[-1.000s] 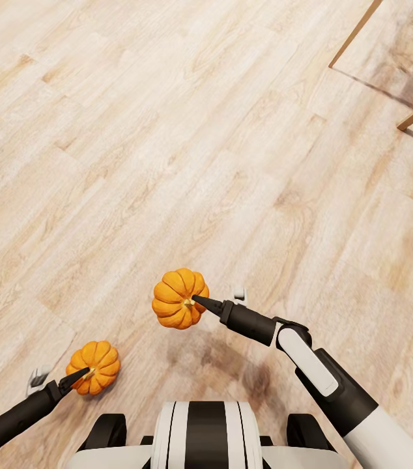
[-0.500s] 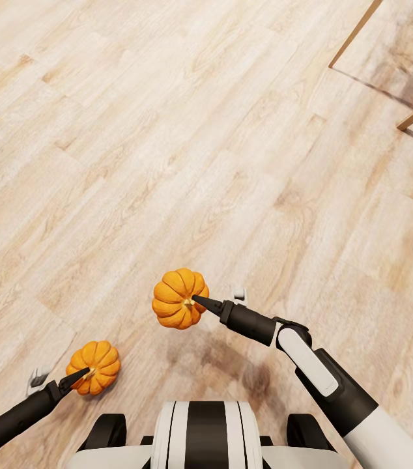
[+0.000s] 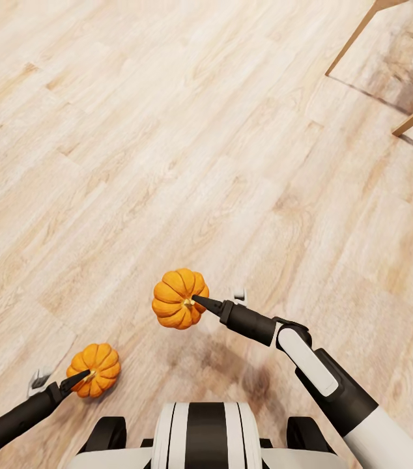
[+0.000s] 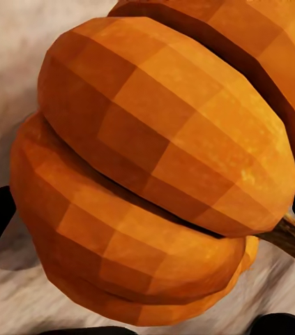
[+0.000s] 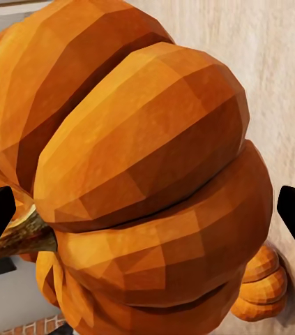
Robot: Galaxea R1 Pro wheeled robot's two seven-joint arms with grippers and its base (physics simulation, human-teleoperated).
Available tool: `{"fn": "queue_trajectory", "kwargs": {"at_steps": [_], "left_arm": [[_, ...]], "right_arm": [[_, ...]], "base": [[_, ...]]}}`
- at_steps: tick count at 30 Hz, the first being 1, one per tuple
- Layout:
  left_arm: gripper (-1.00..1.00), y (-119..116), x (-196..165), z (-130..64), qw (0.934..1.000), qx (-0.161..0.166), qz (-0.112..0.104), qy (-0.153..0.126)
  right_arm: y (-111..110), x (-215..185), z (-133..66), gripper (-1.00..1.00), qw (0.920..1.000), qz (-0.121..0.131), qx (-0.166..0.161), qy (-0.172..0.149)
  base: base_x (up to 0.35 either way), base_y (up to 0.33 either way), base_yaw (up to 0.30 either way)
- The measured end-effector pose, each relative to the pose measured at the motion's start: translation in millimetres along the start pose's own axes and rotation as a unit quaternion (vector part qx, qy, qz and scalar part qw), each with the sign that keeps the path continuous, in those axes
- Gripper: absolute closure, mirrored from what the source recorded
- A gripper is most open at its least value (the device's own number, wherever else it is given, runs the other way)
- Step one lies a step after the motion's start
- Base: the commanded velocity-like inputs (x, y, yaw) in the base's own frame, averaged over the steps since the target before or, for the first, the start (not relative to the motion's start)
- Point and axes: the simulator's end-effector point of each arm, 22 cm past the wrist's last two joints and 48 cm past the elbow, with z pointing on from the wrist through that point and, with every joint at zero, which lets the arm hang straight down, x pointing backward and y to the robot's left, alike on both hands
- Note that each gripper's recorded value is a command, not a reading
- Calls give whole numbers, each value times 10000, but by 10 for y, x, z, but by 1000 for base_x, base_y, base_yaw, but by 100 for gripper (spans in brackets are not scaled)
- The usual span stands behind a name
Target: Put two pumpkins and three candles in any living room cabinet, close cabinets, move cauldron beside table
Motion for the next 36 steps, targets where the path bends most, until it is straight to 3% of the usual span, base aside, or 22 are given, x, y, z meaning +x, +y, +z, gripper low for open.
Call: {"fn": "queue_trajectory", "kwargs": {"at_steps": [14,20,21,25,29,32,36], "left_arm": [[100,-190,-180,-79,9995,183,146,-216],[100,-641,-340,-242,9943,1022,215,-214],[100,-663,-355,-283,9940,1064,173,-156],[100,-808,-592,-527,9906,1307,-384,-136],[100,-994,-694,-692,9874,1446,-631,98],[100,-1217,-877,-857,9847,1627,-612,122],[100,-1462,-962,-964,9833,1765,-413,171]], "right_arm": [[239,-75,-16,100,9998,-200,-82,-41],[365,-112,-26,100,9994,-311,-118,-67],[379,-117,-29,100,9994,-326,-117,-70],[439,-137,-38,100,9992,-383,-115,-89],[386,-132,-57,100,9993,-373,-5,-89],[420,-143,-64,100,9992,-379,-2,-103],[504,-193,-76,100,9987,-468,-29,-179]], "base": [[0,0,0],[0,0,0],[0,0,0],[0,0,0],[0,0,0],[0,0,0],[0,0,0]]}}
